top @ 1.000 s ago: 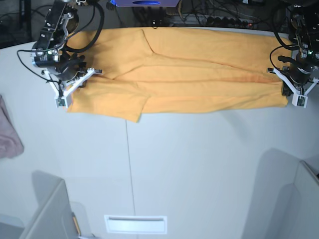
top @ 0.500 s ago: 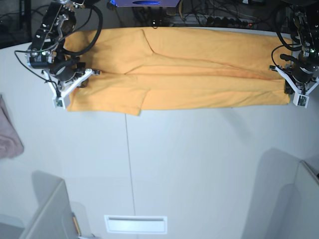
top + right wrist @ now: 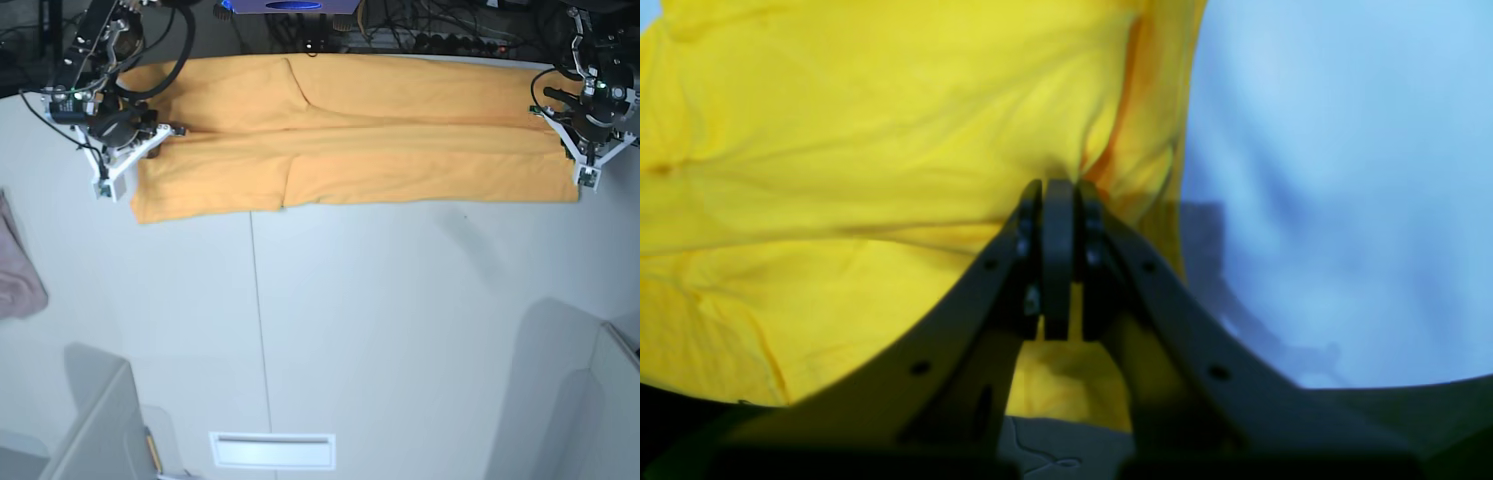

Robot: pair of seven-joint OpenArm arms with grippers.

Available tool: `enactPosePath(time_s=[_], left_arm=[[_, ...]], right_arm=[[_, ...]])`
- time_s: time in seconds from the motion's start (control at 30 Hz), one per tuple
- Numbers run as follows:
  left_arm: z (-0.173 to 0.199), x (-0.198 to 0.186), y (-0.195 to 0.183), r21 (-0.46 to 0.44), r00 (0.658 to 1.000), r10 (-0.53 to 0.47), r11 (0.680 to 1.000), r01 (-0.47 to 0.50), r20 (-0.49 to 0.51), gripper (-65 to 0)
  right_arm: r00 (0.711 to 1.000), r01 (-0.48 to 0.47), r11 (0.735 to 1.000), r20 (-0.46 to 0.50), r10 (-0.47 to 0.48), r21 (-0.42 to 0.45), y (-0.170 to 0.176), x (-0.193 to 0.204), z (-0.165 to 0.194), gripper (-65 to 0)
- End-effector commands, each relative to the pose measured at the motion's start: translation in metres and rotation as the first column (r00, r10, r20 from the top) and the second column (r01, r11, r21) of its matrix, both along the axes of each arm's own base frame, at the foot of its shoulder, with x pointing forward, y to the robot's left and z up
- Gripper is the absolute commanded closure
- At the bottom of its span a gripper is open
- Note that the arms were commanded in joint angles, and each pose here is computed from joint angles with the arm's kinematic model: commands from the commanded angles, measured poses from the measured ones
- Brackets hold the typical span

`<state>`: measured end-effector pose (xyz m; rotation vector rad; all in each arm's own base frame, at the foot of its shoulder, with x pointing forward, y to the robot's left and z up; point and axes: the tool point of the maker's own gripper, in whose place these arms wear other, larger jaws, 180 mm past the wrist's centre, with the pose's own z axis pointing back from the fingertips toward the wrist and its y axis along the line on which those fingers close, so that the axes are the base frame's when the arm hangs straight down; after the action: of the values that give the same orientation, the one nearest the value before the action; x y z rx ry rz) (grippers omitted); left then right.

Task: Fold the T-shirt properly
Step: 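Lift the hem and fold it over toward the collar edge, then release the folded strip and lift both grippers away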

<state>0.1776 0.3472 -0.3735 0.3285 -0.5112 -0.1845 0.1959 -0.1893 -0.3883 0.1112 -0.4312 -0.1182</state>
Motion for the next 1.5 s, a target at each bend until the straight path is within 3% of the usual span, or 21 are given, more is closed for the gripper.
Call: enactPosePath(time_s=[0.0, 0.43, 0.5, 0.57, 0.63, 0.73, 0.8, 0.9, 0.97, 1.07, 1.13, 1.17, 1.3, 1.47], left_arm=[[0.011, 0.009, 0.005, 0.024, 0.999, -0.002, 1.000, 0.001, 0.040, 0.0], [0.012, 0.008, 0.007, 0.027, 0.999, 0.004, 1.000, -0.005, 0.042, 0.0], [0.013, 0.008, 0.008, 0.029, 0.999, 0.008, 1.000, -0.009, 0.041, -9.4], [0.014, 0.008, 0.010, 0.034, 0.999, 0.008, 0.999, -0.009, 0.040, -22.7], [0.015, 0.008, 0.012, 0.037, 0.999, 0.011, 0.999, -0.012, 0.046, -34.9], [0.028, 0.013, 0.023, 0.043, 0.994, 0.052, 0.998, -0.056, 0.093, -47.7], [0.034, 0.018, 0.027, 0.038, 0.989, 0.078, 0.996, -0.083, 0.126, -50.8], [0.046, 0.024, 0.022, 0.021, 0.976, 0.103, 0.994, -0.109, 0.190, -50.5], [0.049, 0.024, 0.014, 0.002, 0.970, 0.113, 0.993, -0.116, 0.214, -44.9], [0.045, 0.024, 0.006, -0.023, 0.968, 0.122, 0.992, -0.120, 0.218, -25.2], [0.037, 0.022, -0.003, -0.052, 0.969, 0.130, 0.991, -0.122, 0.209, -5.4], [0.031, 0.021, -0.006, -0.064, 0.971, 0.132, 0.991, -0.121, 0.198, 0.0], [0.005, 0.010, -0.005, -0.101, 0.976, 0.169, 0.983, -0.156, 0.136, 0.0], [-0.034, 0.002, 0.003, -0.153, 0.970, 0.225, 0.966, -0.209, 0.095, 0.0]], right_arm=[[0.999, -0.003, 1.000, 0.045, 0.004, -0.011, -0.002, 0.009, 0.008, 0.0], [1.000, 0.006, 1.000, 0.026, -0.005, -0.008, -0.004, 0.005, 0.005, 0.0], [1.000, 0.006, 1.000, 0.024, -0.005, -0.011, -0.005, 0.005, 0.004, -2.3], [1.000, 0.007, 1.000, 0.025, -0.007, -0.013, -0.006, 0.004, 0.004, -16.2], [0.999, 0.010, 1.000, 0.035, -0.009, -0.021, -0.008, 0.004, 0.004, -24.2], [0.997, 0.044, 0.998, 0.065, -0.041, -0.036, -0.019, 0.005, 0.007, -24.8], [0.995, 0.062, 0.997, 0.077, -0.058, -0.041, -0.024, 0.005, 0.009, -24.8], [0.991, 0.075, 0.996, 0.113, -0.070, -0.045, -0.028, 0.011, 0.014, -24.8], [0.975, 0.116, 0.992, 0.198, -0.103, -0.053, -0.038, 0.021, 0.023, -24.6], [0.958, 0.110, 0.992, 0.271, -0.092, -0.053, -0.036, 0.028, 0.029, -18.5], [0.966, 0.016, 0.999, 0.258, -0.007, -0.030, -0.006, 0.028, 0.023, -3.6], [0.968, -0.038, 0.999, 0.248, 0.041, -0.018, 0.009, 0.027, 0.020, 0.0], [0.971, -0.106, 0.994, 0.215, 0.099, 0.022, 0.038, 0.024, 0.009, 0.0], [0.987, -0.094, 0.994, 0.133, 0.086, 0.055, 0.038, 0.014, -0.021, 0.0]])
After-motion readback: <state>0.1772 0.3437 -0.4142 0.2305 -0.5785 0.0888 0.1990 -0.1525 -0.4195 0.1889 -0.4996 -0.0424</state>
